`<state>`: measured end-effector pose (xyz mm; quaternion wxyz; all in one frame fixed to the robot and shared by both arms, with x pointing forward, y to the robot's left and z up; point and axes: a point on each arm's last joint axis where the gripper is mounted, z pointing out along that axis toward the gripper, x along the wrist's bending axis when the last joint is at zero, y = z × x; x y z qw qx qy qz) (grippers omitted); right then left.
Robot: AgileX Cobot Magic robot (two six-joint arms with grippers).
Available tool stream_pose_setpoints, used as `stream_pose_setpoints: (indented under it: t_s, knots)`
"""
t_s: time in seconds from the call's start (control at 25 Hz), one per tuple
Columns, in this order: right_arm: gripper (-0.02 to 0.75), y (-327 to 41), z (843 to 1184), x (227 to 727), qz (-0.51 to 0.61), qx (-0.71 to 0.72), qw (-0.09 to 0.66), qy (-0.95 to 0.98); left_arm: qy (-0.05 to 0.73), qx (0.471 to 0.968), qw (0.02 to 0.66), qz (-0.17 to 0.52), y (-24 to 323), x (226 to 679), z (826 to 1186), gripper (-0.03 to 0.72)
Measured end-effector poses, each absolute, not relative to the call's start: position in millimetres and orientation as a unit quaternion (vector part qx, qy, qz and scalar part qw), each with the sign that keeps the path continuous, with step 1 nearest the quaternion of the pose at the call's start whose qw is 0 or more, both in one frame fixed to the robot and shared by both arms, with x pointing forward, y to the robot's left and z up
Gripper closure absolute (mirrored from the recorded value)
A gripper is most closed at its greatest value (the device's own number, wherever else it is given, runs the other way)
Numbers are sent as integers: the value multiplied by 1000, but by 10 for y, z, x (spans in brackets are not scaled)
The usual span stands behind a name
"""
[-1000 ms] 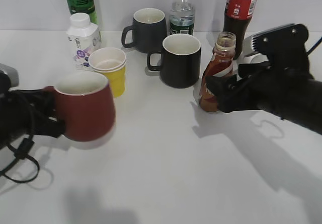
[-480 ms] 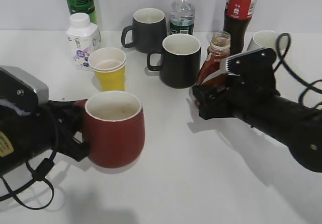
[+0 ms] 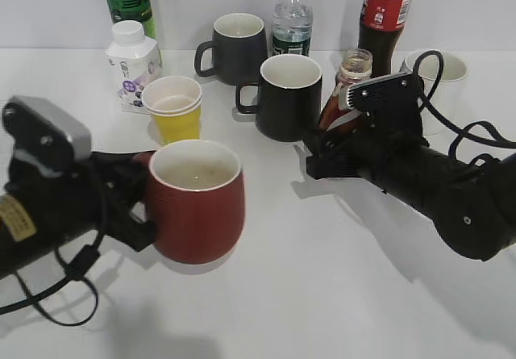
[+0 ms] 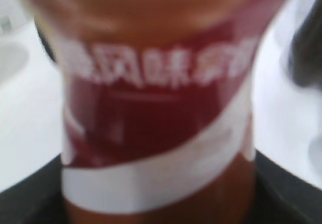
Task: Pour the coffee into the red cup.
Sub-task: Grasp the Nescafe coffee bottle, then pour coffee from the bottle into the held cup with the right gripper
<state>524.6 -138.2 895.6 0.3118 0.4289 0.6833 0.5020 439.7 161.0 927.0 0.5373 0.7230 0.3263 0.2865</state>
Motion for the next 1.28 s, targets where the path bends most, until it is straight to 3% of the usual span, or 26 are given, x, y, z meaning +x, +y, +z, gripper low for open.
stream_pose_setpoints:
  t_s: [0.36, 0.68, 1.28]
  knots:
    - [235, -1387, 9094, 5260, 518, 405, 343, 671, 321, 730, 536, 277, 1473, 4568, 9196, 639]
    - [235, -1312, 9383, 5192, 490, 215, 436, 724, 283, 730, 556, 278, 1360, 4644, 9275, 639]
    - [235, -1135, 9581, 5275, 415, -14, 544, 729, 217, 735, 578, 281, 1234, 4681, 9382, 639]
